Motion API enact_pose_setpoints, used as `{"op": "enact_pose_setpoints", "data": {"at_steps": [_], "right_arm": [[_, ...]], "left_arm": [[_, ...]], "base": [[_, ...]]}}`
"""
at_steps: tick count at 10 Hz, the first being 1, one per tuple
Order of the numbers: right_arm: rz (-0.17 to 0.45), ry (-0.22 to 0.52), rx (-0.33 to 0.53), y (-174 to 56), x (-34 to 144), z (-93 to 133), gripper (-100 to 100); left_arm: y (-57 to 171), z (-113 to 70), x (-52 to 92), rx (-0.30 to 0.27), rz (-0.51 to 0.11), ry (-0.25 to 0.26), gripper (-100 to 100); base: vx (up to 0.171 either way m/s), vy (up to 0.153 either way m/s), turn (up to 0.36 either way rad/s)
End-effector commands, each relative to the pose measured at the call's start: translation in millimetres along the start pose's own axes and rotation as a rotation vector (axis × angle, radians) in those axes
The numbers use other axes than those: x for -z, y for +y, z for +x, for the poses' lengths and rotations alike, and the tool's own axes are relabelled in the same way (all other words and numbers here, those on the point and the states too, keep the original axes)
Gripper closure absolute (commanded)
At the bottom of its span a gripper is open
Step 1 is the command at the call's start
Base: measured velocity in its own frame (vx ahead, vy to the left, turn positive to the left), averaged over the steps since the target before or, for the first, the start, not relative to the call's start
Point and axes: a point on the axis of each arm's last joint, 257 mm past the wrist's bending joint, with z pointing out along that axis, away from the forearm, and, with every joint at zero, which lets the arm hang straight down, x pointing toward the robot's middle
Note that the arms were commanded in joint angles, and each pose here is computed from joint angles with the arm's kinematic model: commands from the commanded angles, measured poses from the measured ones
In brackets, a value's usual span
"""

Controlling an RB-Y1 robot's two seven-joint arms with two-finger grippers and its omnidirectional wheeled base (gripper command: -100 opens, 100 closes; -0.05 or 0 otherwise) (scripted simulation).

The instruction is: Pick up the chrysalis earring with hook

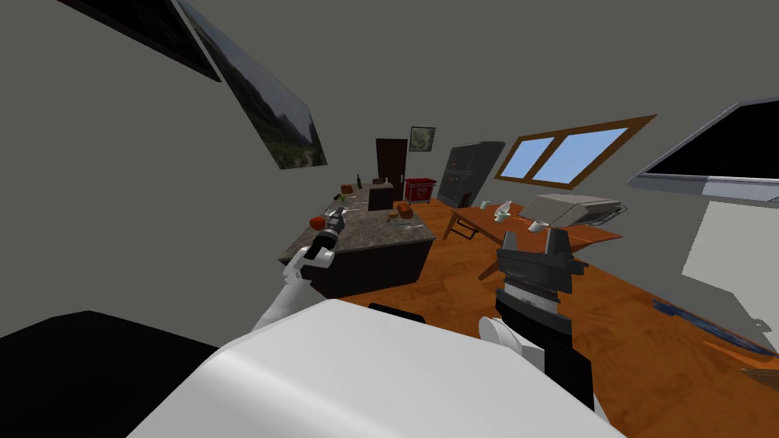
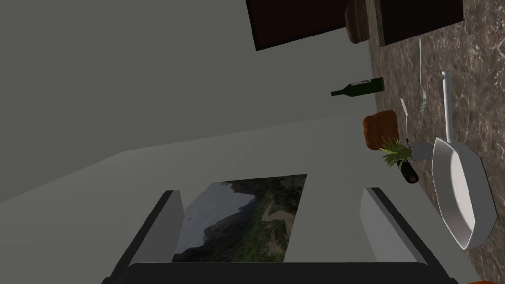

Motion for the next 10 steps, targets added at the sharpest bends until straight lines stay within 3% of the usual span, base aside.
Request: {"op": "enact_pose_setpoints", "data": {"at_steps": [1,2,3,5,6,7,8,10], "right_arm": [[0.0,0.0,0.0,0,0.0,0,0],[0.0,0.0,0.0,0,0.0,0,0],[0.0,0.0,0.0,0,0.0,0,0],[0.0,0.0,0.0,0,0.0,0,0],[0.0,0.0,0.0,0,0.0,0,0],[0.0,0.0,0.0,0,0.0,0,0],[0.0,0.0,0.0,0,0.0,0,0],[0.0,0.0,0.0,0,0.0,0,0]], "left_arm": [[10,-16.2,-14.5,0.012,-0.042,-0.025,-100],[25,-18.8,-13.6,0.013,-0.08,-0.032,-100],[26,-35.8,-23.0,0.024,-0.095,-0.056,-100],[44,-39.2,-22.2,0.027,-0.149,-0.067,-100],[54,-59.4,-31.0,0.045,-0.188,-0.102,-100],[62,-61.0,-29.4,0.045,-0.214,-0.107,-100],[68,-81.9,-37.9,0.068,-0.24,-0.144,-100],[79,-84.1,-34.8,0.07,-0.28,-0.154,-100]], "base": [[-0.077,0.029,-0.275],[-0.065,0.027,-0.129],[-0.064,0.033,-0.236],[-0.041,0.019,-0.066],[-0.047,0.01,-0.246],[-0.046,0.019,-0.157],[-0.046,0.022,-0.308],[-0.032,0.022,-0.051]]}}
